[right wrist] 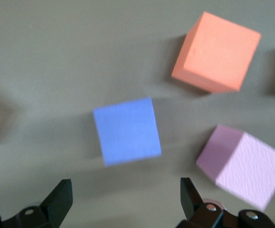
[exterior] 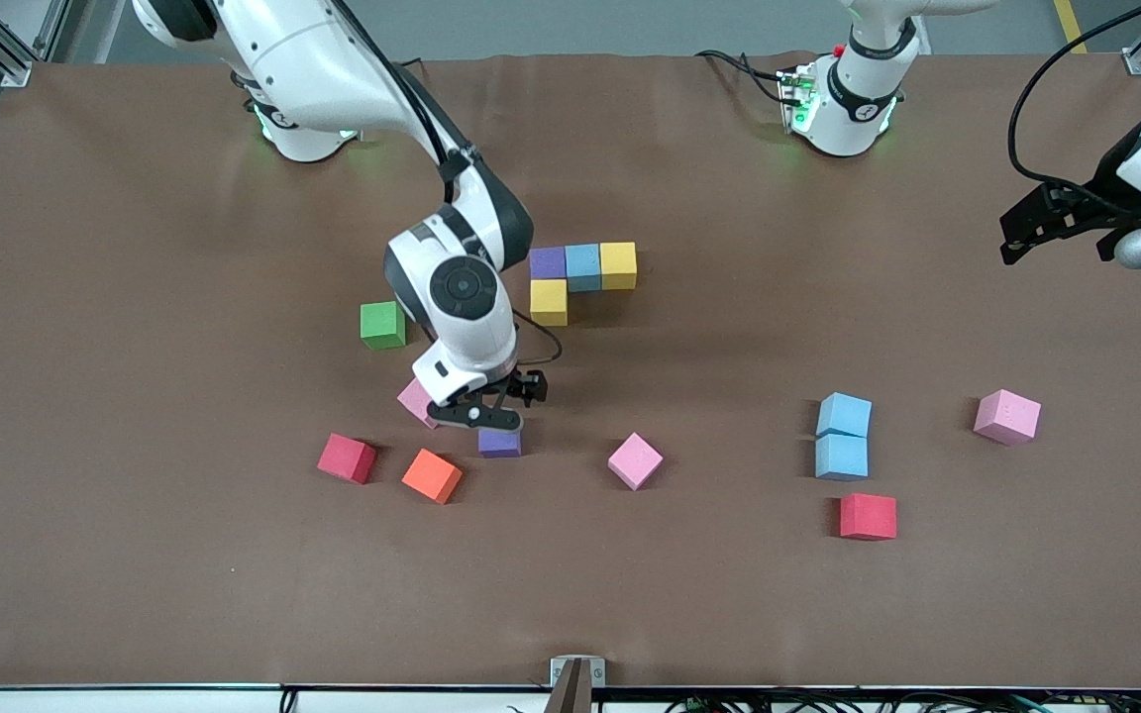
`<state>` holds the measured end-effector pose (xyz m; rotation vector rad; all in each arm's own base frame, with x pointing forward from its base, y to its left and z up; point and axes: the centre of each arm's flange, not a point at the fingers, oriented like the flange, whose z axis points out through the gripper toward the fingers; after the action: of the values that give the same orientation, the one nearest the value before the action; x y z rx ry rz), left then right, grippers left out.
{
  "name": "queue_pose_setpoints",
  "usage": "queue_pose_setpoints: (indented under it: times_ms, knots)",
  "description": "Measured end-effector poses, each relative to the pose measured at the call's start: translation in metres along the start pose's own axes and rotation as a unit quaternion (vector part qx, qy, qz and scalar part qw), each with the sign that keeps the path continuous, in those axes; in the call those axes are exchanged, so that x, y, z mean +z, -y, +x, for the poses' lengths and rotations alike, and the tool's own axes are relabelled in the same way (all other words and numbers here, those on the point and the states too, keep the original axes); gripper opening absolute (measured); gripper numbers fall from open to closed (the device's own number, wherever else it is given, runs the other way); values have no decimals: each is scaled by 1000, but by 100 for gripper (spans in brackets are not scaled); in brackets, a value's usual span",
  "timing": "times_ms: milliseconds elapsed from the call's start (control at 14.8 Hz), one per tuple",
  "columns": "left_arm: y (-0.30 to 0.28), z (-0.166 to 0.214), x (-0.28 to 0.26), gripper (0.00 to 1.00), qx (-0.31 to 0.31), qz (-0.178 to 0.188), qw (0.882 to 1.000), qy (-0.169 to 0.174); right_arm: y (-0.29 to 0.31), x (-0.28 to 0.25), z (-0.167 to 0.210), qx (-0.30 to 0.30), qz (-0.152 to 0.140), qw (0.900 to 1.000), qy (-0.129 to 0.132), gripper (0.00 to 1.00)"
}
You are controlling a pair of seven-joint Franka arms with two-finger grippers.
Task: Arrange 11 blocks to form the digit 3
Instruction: 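Release the yellow cube and reach the right gripper to the purple cube, then lower the right gripper and grasp the purple cube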
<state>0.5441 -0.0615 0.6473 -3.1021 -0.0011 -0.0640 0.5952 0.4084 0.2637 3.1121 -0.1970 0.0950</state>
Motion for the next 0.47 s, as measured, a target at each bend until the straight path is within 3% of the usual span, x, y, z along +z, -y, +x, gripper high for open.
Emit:
queue_pose_setpoints:
  times_ms: [472]
  knots:
    - [1, 3, 6, 100, -1, 0, 1000, 5, -7, 28, 35, -21, 4, 1000, -10, 100]
